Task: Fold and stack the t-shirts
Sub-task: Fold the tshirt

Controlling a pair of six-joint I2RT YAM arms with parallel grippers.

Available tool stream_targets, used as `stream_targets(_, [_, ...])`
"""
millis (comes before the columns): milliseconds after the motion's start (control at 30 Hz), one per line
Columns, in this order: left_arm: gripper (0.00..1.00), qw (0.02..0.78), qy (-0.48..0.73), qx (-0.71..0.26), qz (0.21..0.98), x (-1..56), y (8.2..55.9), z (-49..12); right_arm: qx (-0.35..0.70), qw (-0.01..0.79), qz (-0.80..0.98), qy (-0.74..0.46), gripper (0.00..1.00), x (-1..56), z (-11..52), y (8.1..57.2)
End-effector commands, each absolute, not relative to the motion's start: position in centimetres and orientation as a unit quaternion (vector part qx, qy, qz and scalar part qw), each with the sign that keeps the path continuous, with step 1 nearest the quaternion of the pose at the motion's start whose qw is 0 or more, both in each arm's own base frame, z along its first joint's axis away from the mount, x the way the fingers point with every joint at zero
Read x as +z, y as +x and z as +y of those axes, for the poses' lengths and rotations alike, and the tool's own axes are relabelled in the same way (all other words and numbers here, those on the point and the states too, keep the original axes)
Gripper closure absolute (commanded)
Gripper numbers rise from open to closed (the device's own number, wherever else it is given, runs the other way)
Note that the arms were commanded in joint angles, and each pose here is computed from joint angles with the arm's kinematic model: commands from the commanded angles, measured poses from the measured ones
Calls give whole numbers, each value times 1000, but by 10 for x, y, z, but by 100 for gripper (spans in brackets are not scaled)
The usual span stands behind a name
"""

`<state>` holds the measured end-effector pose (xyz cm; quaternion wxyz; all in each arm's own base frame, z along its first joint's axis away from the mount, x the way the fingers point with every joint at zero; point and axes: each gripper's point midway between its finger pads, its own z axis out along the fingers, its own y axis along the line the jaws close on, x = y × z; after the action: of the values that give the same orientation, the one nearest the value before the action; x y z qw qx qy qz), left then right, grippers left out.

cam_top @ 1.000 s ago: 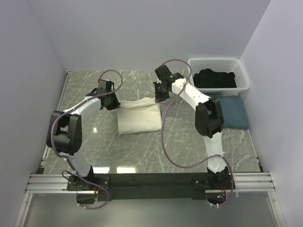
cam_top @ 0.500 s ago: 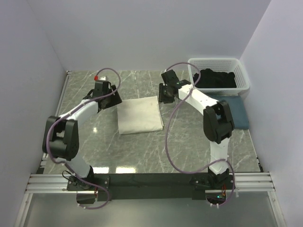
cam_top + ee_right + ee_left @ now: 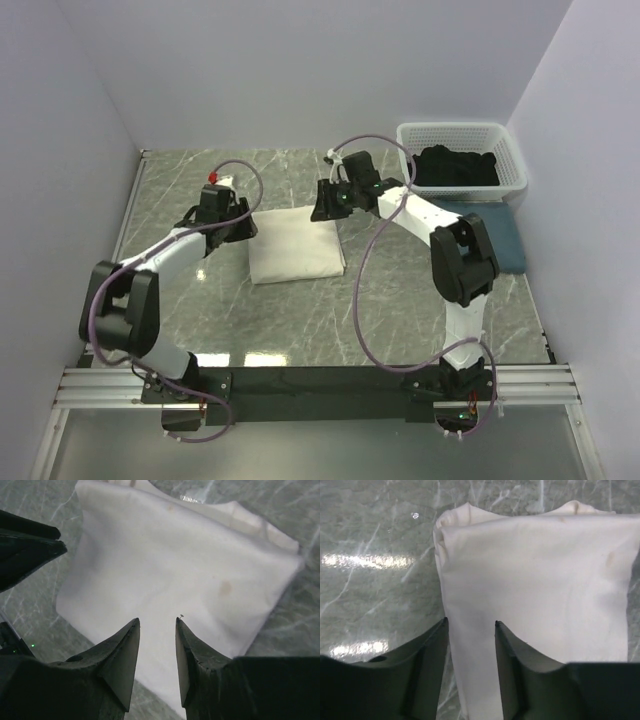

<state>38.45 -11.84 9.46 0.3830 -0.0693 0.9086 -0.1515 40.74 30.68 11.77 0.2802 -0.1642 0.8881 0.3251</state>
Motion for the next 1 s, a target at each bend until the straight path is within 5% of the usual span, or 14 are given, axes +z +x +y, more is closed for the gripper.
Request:
stream_targets(0, [57,414,-50,-158,895,108,418,-128,366,287,861,-204,58,120,332,424])
stream_targets(200, [69,417,-55,-147,895,92,472,-136,357,280,873,-178,58,88,330,466])
stream_targets(533, [69,379,-71,-167,907,26,519,-147,391,267,880,-20,59,58,298,525])
stream_targets(967, [45,429,-144,-199,869,133,504,-138,481,305,822,-11,55,174,299,487])
